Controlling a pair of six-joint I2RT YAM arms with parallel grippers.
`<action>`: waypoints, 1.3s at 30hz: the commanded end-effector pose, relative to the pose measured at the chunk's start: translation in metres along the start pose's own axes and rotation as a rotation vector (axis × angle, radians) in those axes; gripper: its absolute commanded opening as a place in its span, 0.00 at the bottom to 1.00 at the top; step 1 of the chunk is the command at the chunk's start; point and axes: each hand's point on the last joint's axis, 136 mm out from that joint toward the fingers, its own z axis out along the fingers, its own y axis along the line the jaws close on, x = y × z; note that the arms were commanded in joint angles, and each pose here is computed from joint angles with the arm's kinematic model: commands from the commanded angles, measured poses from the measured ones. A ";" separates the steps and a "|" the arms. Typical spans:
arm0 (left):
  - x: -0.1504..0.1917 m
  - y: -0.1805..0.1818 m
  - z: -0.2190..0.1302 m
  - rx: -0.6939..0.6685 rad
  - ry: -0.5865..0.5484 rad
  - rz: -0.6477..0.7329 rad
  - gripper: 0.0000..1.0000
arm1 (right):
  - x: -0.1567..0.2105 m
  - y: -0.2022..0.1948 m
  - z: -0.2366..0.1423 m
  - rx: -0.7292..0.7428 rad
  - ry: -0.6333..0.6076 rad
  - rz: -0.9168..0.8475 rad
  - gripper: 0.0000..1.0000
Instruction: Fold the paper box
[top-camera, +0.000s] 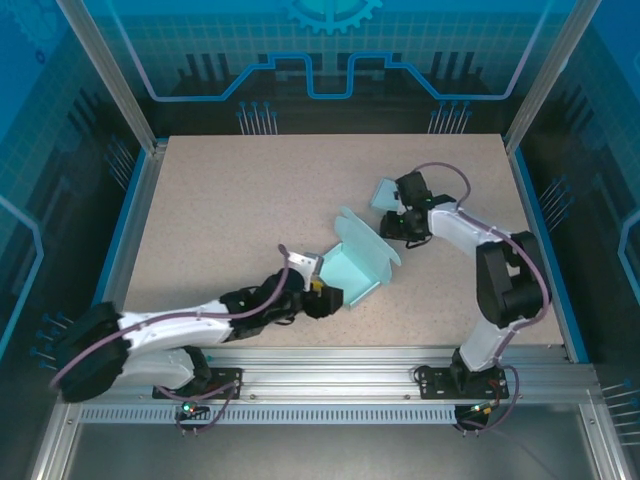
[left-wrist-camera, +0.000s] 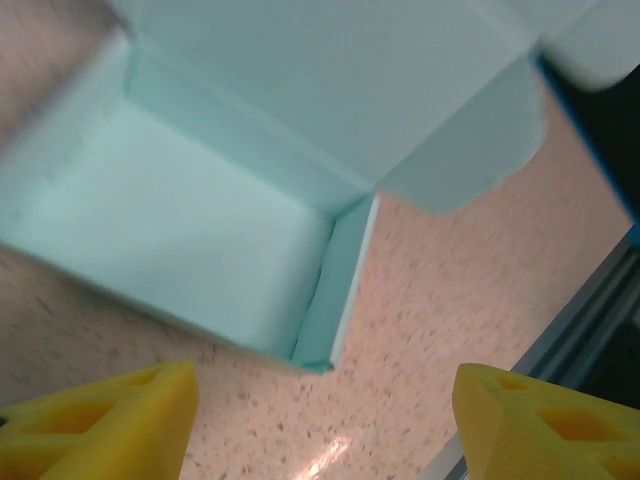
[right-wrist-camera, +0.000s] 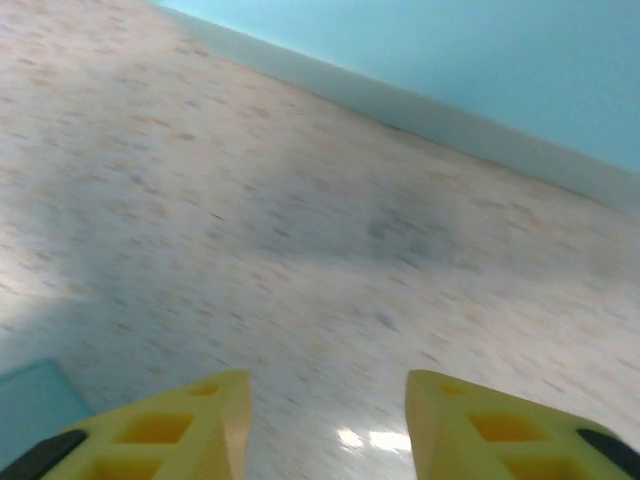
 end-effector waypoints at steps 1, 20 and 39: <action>-0.019 0.048 -0.021 -0.178 -0.049 0.039 0.70 | 0.029 -0.046 -0.040 0.183 -0.010 0.080 0.53; -0.055 0.126 0.049 -0.257 0.034 -0.030 0.62 | 0.180 -0.017 -0.096 -0.166 -0.179 0.282 0.75; -0.011 0.119 0.060 -0.134 0.136 -0.136 0.55 | 0.170 0.090 -0.060 -0.322 -0.106 0.111 0.69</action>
